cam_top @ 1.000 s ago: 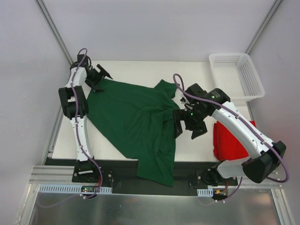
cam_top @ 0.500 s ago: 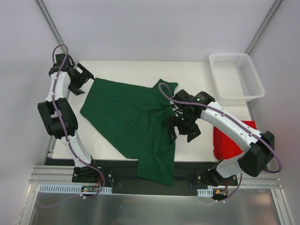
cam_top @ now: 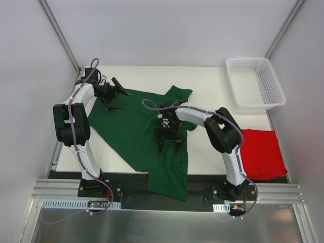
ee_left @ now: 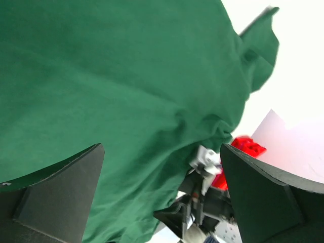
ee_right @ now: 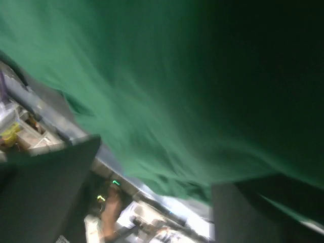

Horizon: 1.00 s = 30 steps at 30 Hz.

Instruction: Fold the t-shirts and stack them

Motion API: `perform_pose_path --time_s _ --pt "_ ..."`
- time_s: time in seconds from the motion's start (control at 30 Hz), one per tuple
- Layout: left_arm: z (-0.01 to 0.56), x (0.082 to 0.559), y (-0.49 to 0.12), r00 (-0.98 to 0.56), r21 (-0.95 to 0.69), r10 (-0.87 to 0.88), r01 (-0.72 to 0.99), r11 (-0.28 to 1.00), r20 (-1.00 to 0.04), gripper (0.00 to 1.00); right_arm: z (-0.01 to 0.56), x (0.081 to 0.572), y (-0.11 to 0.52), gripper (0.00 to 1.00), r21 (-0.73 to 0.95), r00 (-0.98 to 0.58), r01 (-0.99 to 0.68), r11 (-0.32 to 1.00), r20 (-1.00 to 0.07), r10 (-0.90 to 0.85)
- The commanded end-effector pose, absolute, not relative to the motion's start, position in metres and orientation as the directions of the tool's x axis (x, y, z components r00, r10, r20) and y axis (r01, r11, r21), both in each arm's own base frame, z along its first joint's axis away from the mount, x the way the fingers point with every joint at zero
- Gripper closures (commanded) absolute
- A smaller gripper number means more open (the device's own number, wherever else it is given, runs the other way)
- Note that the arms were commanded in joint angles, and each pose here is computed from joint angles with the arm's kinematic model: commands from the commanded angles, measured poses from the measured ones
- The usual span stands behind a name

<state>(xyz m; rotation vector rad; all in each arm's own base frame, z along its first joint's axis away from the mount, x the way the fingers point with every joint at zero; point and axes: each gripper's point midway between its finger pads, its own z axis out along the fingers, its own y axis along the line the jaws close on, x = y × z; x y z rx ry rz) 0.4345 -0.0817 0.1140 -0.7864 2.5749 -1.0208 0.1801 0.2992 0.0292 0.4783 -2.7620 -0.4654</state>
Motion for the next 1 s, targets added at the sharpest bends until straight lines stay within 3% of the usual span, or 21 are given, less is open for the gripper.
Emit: perform_pose_path --time_s 0.0,0.3,0.43,0.6,0.67,0.7,0.83,0.97 --pt "0.178 0.427 -0.090 -0.826 -0.781 -0.544 -0.240 0.576 -0.147 0.00 0.015 0.172 0.332 0.04 0.449 -0.872 -0.293 0.844 0.235 -0.428" --pt "0.190 0.409 -0.097 -0.844 -0.807 -0.516 -0.200 0.556 -0.146 0.01 0.015 0.084 0.327 0.04 0.503 -0.763 -0.245 0.829 0.428 -0.485" --pt "0.186 0.405 -0.098 -0.850 -0.805 -0.507 -0.198 0.559 -0.143 0.01 0.052 0.049 0.318 0.04 0.462 -0.688 -0.304 0.833 0.499 -0.527" --pt "0.176 0.403 -0.100 -0.859 -0.806 -0.500 -0.214 0.552 -0.115 0.01 0.114 0.030 0.331 0.04 0.564 -0.615 -0.275 0.778 0.518 -0.594" --pt "0.175 0.402 -0.100 -0.860 -0.809 -0.498 -0.217 0.546 -0.106 0.01 0.136 0.037 0.337 0.04 0.599 -0.642 -0.288 0.748 0.459 -0.614" --pt "0.177 0.403 -0.101 -0.861 -0.810 -0.498 -0.214 0.545 -0.108 0.01 0.153 0.051 0.338 0.04 0.590 -0.692 -0.342 0.731 0.369 -0.621" --pt "0.181 0.401 -0.103 -0.864 -0.818 -0.493 -0.204 0.537 -0.108 0.00 0.163 0.124 0.312 0.04 0.450 -0.873 -0.283 0.847 0.244 -0.421" --pt "0.184 0.396 -0.104 -0.865 -0.822 -0.490 -0.198 0.534 -0.110 0.01 0.132 0.184 0.268 0.04 0.273 -0.951 -0.191 0.943 0.188 -0.247"
